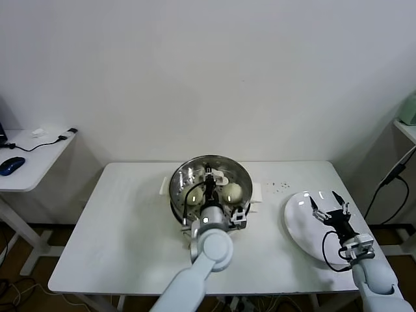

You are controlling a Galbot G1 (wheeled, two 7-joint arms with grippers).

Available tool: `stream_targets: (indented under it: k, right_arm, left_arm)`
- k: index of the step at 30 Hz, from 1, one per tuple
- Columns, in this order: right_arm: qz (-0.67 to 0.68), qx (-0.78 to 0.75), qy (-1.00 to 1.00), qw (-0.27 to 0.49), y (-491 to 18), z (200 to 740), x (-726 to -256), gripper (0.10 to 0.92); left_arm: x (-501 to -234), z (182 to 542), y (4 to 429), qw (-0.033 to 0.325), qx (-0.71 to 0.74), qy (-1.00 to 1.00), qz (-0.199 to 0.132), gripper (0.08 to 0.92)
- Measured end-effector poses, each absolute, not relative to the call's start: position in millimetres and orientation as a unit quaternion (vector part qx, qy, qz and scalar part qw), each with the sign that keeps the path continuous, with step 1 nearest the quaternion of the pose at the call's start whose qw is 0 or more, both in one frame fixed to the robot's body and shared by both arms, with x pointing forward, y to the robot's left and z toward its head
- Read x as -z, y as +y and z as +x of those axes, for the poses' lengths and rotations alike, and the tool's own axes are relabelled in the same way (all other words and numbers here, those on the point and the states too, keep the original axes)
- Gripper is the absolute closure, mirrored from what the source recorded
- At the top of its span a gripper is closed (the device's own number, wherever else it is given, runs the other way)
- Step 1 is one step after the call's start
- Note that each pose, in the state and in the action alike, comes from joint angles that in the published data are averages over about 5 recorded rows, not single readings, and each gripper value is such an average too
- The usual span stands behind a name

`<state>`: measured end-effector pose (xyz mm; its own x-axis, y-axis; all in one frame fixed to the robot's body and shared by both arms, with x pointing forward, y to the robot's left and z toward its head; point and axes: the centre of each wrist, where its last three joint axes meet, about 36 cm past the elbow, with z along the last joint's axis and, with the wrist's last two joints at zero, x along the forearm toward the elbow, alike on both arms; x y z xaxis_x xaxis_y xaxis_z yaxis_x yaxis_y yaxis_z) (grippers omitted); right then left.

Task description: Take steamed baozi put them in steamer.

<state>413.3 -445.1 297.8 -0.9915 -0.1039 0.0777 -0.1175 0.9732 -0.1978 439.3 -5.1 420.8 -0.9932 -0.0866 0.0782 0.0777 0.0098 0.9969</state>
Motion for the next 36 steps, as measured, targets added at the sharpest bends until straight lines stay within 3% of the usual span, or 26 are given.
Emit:
stream_targets:
  k: [17,20,31,36]
  right_arm:
    - [0.052,-0.102,-0.993,0.036,-447.9,414.1,-300.1,0.200]
    - [0.050,-0.102,-0.993,0.037,-448.2,414.2,-301.7,0.200]
    - [0.044,-0.108,-0.992,0.054,-445.5,410.2,-310.6,0.200]
    - [0.042,-0.107,-0.992,0.057,-441.2,407.3,-317.5,0.200]
  left_arm:
    - [-450.1,400.9,17.9,0.051,0.681,-0.730,-0.017,0.249]
    - [-456.2,391.0,26.0,0.047,0.673,-0.738,-0.017,0.193]
    - [-473.0,353.6,74.8,0.020,0.618,-0.786,0.009,0.177]
    - [-469.2,344.8,115.4,0.037,0.568,-0.821,0.039,0.177]
